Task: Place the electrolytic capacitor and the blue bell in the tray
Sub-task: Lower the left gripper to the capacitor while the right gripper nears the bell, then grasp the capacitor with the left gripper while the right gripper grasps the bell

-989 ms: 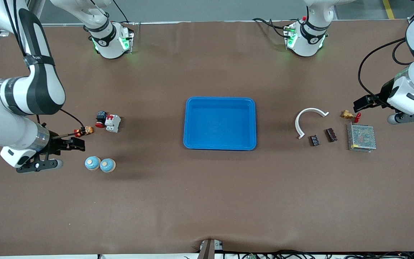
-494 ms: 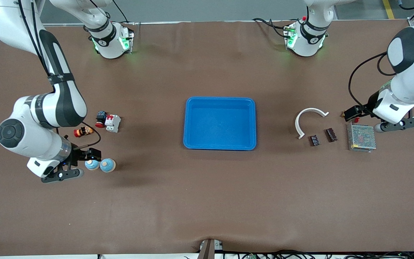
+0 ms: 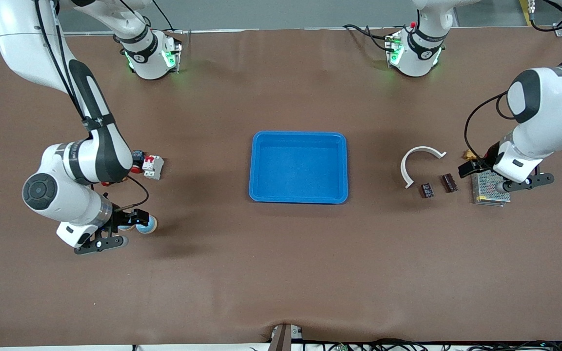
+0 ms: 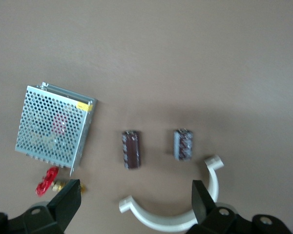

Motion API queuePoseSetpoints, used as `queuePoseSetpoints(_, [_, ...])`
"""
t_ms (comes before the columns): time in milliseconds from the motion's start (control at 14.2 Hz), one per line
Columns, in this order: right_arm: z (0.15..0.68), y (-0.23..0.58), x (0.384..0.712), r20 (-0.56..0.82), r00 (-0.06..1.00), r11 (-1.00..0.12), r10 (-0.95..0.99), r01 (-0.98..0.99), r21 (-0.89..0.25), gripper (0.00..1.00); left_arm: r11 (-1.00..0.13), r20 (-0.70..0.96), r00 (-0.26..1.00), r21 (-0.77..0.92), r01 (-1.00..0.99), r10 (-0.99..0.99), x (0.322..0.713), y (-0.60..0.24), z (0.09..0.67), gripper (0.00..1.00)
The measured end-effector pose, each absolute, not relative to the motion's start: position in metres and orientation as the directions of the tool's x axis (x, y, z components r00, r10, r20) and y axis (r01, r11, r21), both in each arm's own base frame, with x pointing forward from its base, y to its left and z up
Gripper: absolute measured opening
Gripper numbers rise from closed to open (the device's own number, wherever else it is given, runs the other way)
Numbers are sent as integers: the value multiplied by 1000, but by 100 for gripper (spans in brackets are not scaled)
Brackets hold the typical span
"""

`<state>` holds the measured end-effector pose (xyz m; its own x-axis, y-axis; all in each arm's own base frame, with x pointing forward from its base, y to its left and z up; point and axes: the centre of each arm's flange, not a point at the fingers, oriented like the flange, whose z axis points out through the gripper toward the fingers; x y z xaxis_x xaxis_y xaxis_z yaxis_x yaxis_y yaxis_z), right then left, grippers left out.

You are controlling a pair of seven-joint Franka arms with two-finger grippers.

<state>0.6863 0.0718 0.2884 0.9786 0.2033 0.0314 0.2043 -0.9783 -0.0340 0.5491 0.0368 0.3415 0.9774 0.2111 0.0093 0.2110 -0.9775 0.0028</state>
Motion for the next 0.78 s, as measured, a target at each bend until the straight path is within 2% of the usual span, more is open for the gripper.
queuePoseSetpoints(353, [269,72,687,24,955,-954,296,297,-33,100,-974,14,974,20,225,226,536,43,278,98])
queuePoseSetpoints(424, [268,72,687,25,939,-939,342,343,-32,100,-974,8,974,21,226,226,536,43,271,91])
queuePoseSetpoints(494, [268,73,687,27,919,-918,394,395,-31,100,-973,4,974,23,228,228,536,44,266,91])
queuePoseSetpoints(565, [268,76,687,29,889,-888,457,458,-29,100,-973,3,973,25,230,231,536,45,260,86])
queuePoseSetpoints(636, [268,80,687,33,849,-849,527,527,-25,100,-972,3,972,27,233,233,537,46,255,78])
queuePoseSetpoints(777, [269,86,688,46,738,-738,673,675,-12,100,-971,-3,972,31,236,236,537,47,243,75])
